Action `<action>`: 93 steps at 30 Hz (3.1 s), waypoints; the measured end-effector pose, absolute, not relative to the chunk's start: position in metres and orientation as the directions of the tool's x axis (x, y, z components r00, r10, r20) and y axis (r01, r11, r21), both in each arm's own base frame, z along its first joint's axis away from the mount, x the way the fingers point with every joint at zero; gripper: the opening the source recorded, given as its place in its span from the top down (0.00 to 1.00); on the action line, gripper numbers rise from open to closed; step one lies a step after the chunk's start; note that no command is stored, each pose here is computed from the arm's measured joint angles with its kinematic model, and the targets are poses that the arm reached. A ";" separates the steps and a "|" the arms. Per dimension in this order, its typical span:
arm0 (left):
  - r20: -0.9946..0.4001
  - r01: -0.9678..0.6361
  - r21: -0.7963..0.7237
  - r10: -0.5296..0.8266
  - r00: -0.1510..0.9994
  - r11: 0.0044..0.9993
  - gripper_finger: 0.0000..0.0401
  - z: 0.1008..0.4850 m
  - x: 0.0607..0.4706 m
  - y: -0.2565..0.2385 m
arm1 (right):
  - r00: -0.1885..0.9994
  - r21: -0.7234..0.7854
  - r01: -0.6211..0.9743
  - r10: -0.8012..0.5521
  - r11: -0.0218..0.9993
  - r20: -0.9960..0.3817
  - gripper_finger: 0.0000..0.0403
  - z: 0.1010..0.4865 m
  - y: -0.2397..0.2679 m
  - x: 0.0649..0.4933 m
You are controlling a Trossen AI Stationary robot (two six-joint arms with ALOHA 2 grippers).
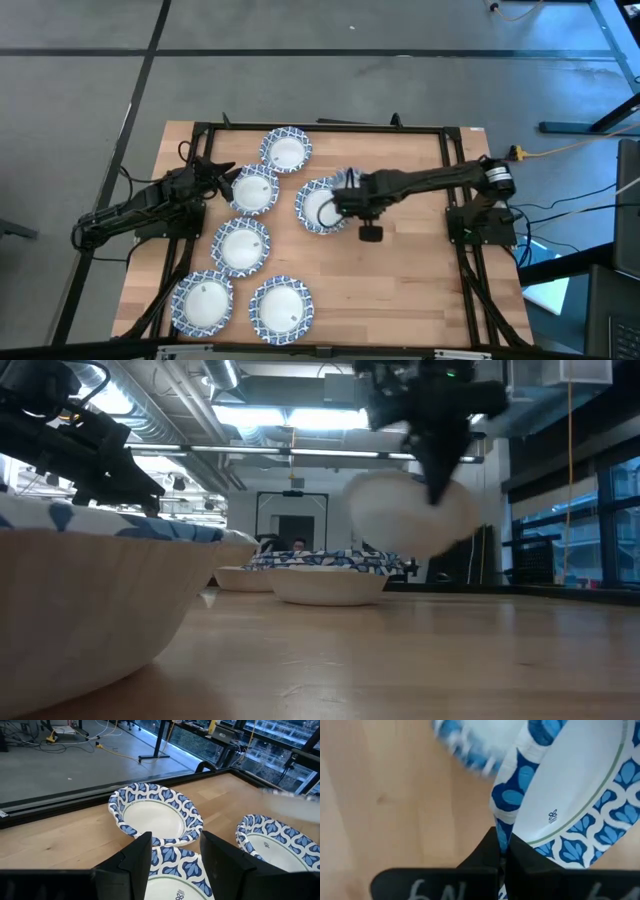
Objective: Nest bowls inside each other
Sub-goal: Stack the white bowl on top of the other white bowls
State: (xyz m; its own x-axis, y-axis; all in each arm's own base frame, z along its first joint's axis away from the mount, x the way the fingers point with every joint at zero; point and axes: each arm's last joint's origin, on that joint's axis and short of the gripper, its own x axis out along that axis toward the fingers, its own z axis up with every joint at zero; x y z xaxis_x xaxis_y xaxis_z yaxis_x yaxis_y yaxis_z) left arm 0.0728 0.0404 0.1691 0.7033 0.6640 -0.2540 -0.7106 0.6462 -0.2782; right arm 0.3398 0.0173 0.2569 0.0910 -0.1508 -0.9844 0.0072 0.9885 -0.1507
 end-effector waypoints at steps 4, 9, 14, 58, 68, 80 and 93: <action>-0.254 -0.711 -0.278 0.664 0.703 0.646 0.60 0.169 0.073 0.040 | 0.174 -0.163 -0.014 -0.158 0.987 -0.972 0.99 0.277 0.010 0.363; -0.254 -0.711 -0.271 0.665 0.703 0.649 0.60 0.169 0.073 0.040 | 0.247 -0.173 -0.046 -0.157 0.984 -0.956 0.99 0.286 0.006 0.390; -0.254 -0.712 -0.270 0.665 0.703 0.649 0.60 0.169 0.073 0.040 | 0.247 -0.104 -0.104 -0.076 0.989 -0.966 0.99 0.278 0.009 0.409; -0.254 -0.711 -0.270 0.665 0.703 0.649 0.60 0.169 0.073 0.040 | 0.220 -0.011 -0.113 0.014 0.994 -0.975 0.59 0.263 0.003 0.414; -0.255 -0.707 -0.271 0.659 0.707 0.654 0.60 0.169 0.073 0.040 | 0.422 -0.037 -0.034 -0.019 0.999 -0.906 0.60 0.317 -0.025 0.389; -0.255 -0.709 -0.267 0.661 0.705 0.653 0.60 0.169 0.073 0.040 | 0.612 0.013 0.191 -0.109 0.981 -0.783 0.60 0.293 -0.051 0.301; -0.200 -0.617 -0.132 0.588 0.784 0.776 0.60 0.176 0.077 0.039 | 0.898 0.188 0.294 -0.204 0.937 -0.389 0.60 0.253 -0.050 0.230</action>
State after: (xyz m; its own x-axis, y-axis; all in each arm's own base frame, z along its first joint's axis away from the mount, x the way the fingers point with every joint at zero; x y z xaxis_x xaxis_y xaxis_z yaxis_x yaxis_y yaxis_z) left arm 0.0774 0.0391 0.1755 0.7835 0.5883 -0.2000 -0.6165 0.7762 -0.1321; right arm 0.2304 -0.0504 0.2534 0.8982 -0.2040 -0.3894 0.2944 0.9370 0.1881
